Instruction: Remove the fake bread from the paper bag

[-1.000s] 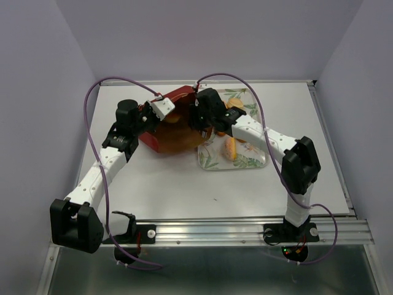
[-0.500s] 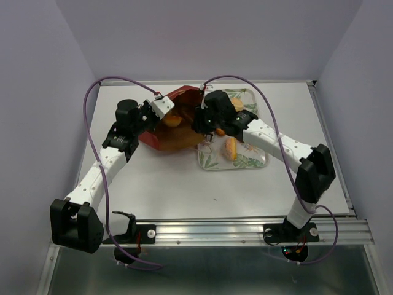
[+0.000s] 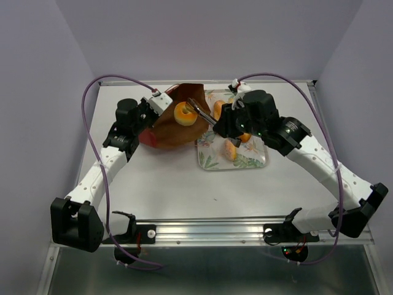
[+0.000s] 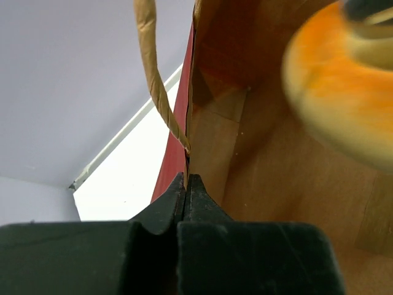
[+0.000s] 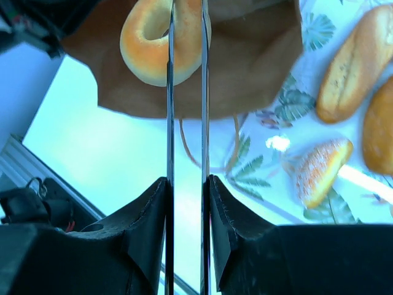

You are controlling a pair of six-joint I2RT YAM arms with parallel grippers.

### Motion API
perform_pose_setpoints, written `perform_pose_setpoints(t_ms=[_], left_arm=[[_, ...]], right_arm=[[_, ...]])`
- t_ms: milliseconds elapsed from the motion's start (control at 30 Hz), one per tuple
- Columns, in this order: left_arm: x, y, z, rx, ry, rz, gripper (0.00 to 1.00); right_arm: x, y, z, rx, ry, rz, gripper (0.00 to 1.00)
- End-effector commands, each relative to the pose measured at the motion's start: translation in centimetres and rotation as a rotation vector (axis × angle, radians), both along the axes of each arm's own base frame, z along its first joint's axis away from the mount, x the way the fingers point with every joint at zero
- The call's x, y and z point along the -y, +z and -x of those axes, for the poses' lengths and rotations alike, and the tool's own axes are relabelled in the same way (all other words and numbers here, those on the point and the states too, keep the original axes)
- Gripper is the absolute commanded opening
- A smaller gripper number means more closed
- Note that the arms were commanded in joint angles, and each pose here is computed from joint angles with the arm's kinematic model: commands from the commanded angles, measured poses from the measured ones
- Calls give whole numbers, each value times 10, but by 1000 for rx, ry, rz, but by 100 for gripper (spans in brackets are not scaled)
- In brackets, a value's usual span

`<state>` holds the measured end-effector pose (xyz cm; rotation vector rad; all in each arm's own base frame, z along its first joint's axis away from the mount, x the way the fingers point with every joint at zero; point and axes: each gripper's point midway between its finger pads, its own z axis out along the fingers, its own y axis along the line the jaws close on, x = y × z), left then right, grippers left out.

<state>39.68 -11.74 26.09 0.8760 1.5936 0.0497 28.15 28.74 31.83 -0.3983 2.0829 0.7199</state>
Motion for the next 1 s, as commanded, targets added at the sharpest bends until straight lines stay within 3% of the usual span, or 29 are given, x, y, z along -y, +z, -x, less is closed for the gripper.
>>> perform_pose_setpoints(t_ms=[0, 167, 300, 467, 667, 767, 967], left_arm=[[-7, 37, -14, 105, 72, 41, 0], [-10, 45, -19, 122, 102, 58, 0], [-13, 46, -19, 129, 121, 50, 0], [-12, 44, -16, 127, 106, 53, 0], [-13, 43, -13, 130, 105, 48, 0], [-11, 43, -12, 131, 96, 50, 0], [-8, 42, -10, 126, 80, 55, 0]], right_arm=[[28, 6, 21, 12, -5, 47, 1], [61, 2, 26, -2, -147, 77, 1], [131, -9, 17, 41, -491, 188, 1], [178, -45, 26, 4, -731, 266, 1], [178, -77, 43, -88, -742, 221, 1], [180, -114, 51, -158, -749, 273, 1], [181, -136, 42, -125, -749, 323, 1]])
